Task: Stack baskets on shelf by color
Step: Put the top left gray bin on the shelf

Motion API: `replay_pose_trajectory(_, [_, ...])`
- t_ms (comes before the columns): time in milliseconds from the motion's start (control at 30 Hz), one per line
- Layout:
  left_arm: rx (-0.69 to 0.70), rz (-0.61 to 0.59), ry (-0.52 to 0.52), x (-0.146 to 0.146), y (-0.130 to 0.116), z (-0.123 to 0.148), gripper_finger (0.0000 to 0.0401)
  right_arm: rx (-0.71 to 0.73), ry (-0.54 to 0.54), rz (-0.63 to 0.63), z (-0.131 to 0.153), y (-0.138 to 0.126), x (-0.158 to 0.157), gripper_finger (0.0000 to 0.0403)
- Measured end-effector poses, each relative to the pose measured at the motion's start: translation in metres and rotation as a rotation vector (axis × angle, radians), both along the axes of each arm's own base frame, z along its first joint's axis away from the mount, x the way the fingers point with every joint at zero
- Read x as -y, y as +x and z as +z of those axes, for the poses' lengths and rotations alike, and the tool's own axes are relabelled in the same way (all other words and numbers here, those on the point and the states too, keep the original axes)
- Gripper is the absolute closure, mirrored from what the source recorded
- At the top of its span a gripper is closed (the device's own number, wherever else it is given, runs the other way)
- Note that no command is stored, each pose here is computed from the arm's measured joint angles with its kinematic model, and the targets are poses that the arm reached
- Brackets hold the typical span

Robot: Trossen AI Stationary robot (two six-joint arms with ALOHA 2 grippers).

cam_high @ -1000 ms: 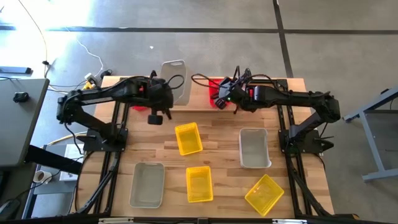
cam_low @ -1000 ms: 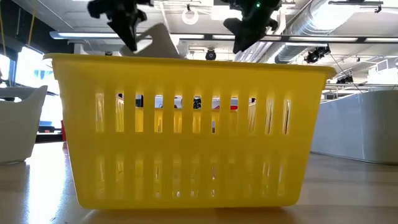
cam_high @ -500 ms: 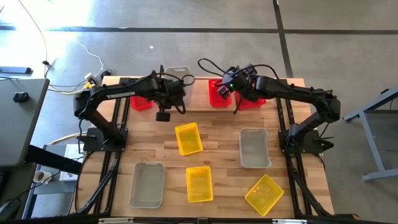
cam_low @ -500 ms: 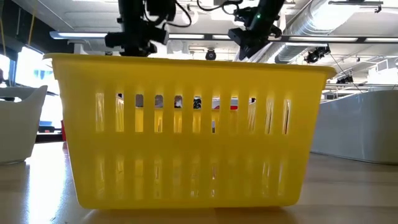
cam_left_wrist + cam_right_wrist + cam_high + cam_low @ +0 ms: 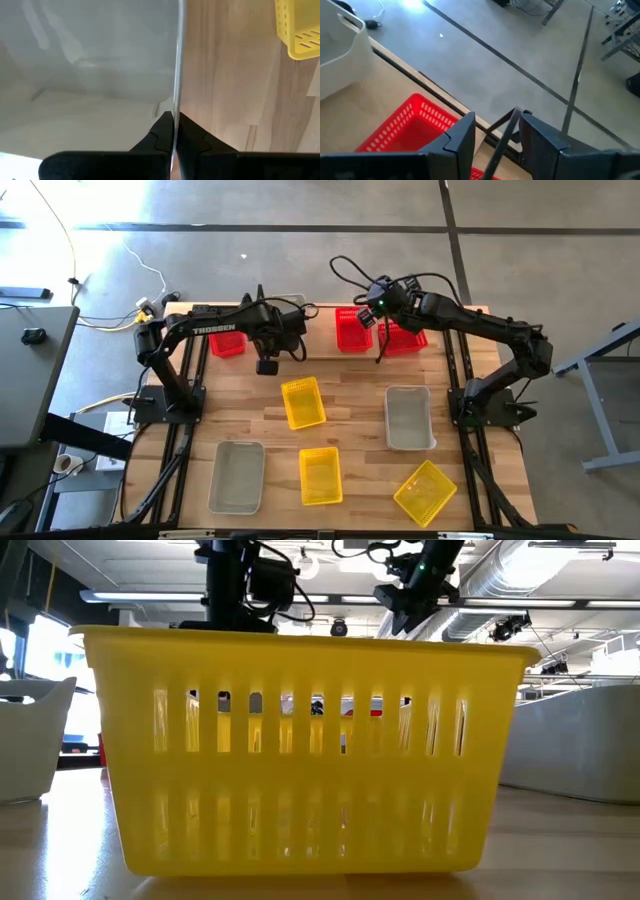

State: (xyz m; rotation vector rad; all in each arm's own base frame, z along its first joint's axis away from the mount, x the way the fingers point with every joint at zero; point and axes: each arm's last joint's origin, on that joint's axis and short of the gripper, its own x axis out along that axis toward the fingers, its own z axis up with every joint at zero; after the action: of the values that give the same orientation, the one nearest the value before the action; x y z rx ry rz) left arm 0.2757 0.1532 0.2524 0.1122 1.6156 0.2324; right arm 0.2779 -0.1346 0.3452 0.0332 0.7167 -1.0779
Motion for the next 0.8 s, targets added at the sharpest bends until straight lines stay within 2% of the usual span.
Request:
replay_pose_trajectory(433, [-0.044, 0.015, -0.023, -0.005, 0.002, -0.011, 0.0401, -0.003, -0.075, 0.065, 0.04, -0.003, 0.001, 0.0265])
replay_pose_trajectory(800, [-0.045, 0.031, -0.017, -0.005, 0.002, -0.011, 0.037, -0.04, -0.066, 0.091, 0.047, -0.006, -0.001, 0.0265])
